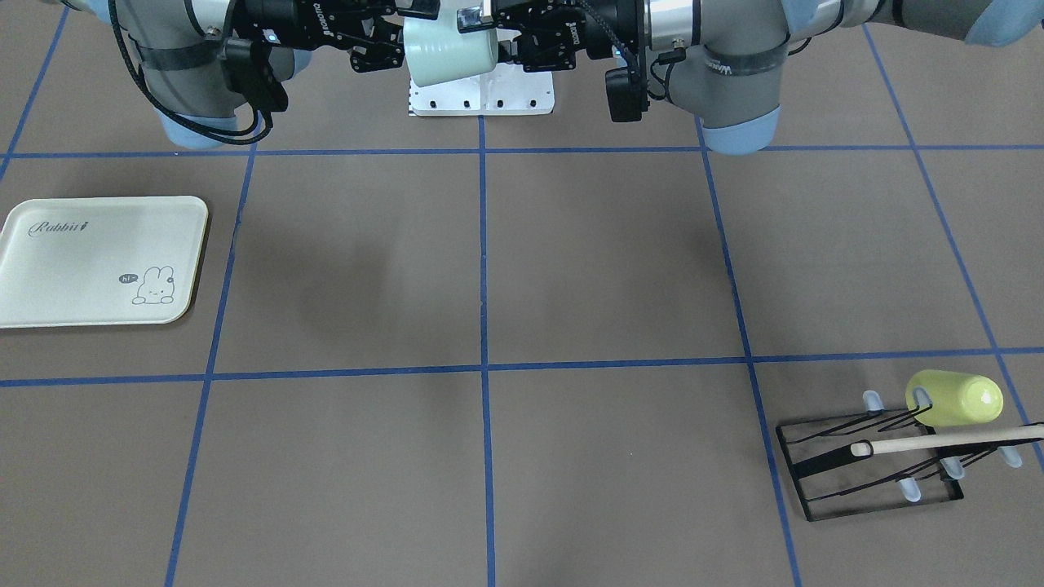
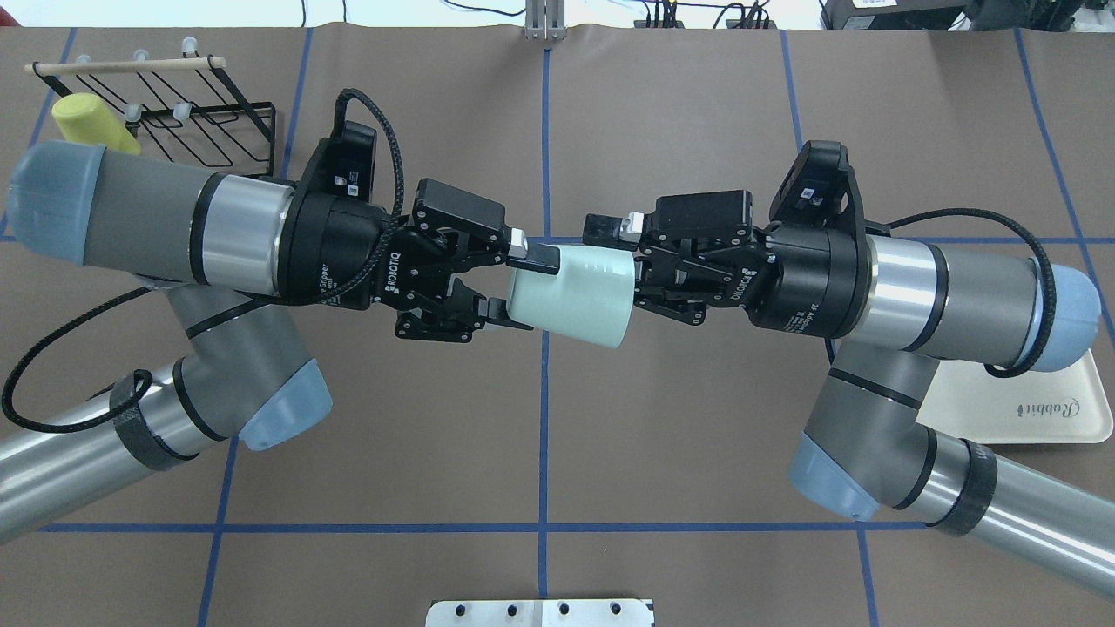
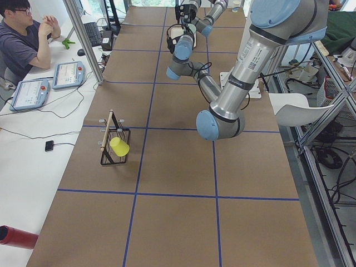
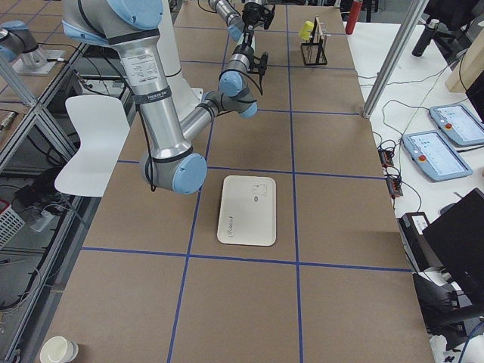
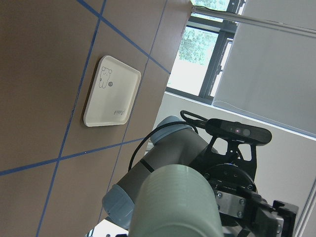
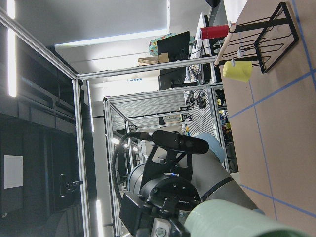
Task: Left arm grabs green cup and hands to right arm on tray
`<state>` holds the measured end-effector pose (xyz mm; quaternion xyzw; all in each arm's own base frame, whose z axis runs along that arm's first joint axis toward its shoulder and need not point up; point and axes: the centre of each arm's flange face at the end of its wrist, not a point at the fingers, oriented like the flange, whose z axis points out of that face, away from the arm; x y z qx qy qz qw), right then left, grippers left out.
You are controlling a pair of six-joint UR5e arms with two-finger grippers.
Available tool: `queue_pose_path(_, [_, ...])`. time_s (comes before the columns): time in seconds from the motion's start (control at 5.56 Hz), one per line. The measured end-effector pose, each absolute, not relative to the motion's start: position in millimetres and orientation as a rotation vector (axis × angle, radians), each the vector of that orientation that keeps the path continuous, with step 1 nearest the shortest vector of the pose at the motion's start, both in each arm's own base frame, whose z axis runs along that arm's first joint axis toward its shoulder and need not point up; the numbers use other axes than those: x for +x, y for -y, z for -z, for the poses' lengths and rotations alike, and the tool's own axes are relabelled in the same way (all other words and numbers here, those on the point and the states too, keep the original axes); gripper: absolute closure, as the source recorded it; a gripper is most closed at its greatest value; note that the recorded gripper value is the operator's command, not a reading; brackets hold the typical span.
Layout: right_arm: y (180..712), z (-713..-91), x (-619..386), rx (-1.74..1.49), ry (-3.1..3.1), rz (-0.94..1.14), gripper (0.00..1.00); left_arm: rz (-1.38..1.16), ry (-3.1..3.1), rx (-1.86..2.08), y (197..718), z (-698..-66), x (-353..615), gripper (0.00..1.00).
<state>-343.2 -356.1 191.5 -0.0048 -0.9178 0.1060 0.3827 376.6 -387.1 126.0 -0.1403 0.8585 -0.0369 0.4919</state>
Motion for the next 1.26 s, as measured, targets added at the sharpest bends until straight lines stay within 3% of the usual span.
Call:
queue_pose_path(0.72, [362,-205,-340,-0.054,2.292,-0.343,1.00,0.071,-2.098,-0.288,394,-119,368,0.00])
queue_pose_path(1.26, [432,-206,-299,-0.048,1.935,-0.449,1.00,0.102,-2.005,-0.283,419,-131,357,0.00])
